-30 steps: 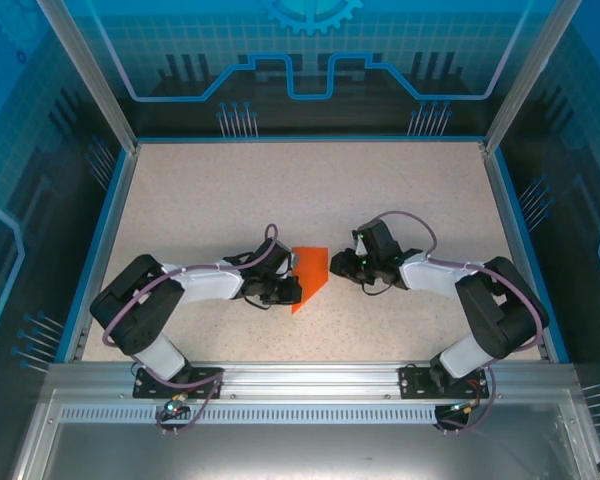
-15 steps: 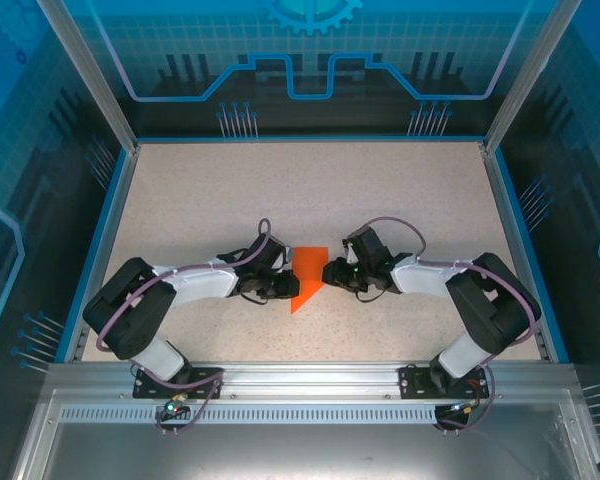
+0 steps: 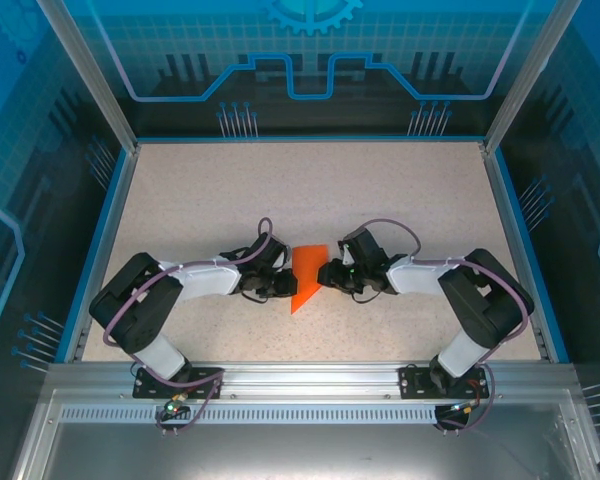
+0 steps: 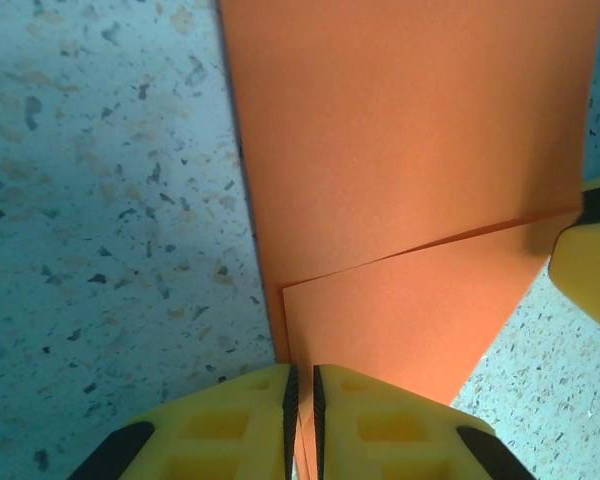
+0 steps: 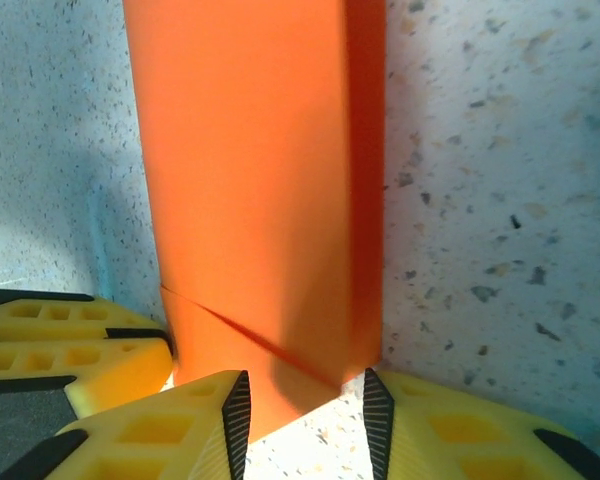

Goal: Fold a paper plane with a square sheet of paper (pick it up from the middle)
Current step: Third fold the triangle at the center of the table, then fourth fold the wing at the center of the table.

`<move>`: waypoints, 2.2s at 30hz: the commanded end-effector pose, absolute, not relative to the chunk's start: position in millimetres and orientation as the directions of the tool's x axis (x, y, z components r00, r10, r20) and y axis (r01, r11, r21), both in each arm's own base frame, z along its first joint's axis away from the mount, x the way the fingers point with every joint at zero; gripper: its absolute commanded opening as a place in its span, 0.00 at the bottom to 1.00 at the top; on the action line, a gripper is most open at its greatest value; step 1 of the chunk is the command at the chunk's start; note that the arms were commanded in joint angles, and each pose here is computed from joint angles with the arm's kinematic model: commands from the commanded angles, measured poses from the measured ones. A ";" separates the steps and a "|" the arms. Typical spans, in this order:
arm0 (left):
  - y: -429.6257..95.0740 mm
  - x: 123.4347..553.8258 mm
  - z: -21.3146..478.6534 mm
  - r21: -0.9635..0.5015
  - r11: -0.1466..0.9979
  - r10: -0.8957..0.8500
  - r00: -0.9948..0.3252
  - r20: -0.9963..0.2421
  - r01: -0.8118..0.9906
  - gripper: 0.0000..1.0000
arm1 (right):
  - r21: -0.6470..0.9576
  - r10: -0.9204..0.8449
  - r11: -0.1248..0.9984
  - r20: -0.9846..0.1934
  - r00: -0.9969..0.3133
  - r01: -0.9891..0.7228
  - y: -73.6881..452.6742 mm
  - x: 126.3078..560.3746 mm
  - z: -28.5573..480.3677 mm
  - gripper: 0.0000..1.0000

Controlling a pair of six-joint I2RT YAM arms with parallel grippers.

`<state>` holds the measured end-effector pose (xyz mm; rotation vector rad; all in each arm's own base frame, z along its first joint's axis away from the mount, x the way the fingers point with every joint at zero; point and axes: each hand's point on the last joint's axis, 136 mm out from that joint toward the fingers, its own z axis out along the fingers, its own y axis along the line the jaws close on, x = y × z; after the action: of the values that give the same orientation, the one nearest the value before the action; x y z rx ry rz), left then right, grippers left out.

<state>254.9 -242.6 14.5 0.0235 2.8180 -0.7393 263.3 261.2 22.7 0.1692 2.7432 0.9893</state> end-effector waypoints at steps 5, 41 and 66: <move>-241.2 257.7 17.5 -0.478 0.874 -0.031 -0.974 -0.225 0.083 0.17 | 0.703 0.135 0.711 -0.171 -0.976 -0.025 289.0 267.7 32.6 0.31; -262.6 220.6 45.2 -0.122 0.945 0.191 -0.813 -0.549 0.305 0.52 | 0.723 0.128 0.690 -0.171 -0.977 -0.036 292.2 261.2 42.0 0.16; -271.9 220.9 26.5 -0.047 0.962 0.201 -0.810 -0.550 0.270 0.42 | 0.729 0.123 0.684 -0.161 -0.979 -0.034 294.9 266.7 46.1 0.17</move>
<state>216.5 -266.4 22.2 0.3672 2.5602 -0.1638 266.8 289.7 40.1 0.1000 2.6974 1.1455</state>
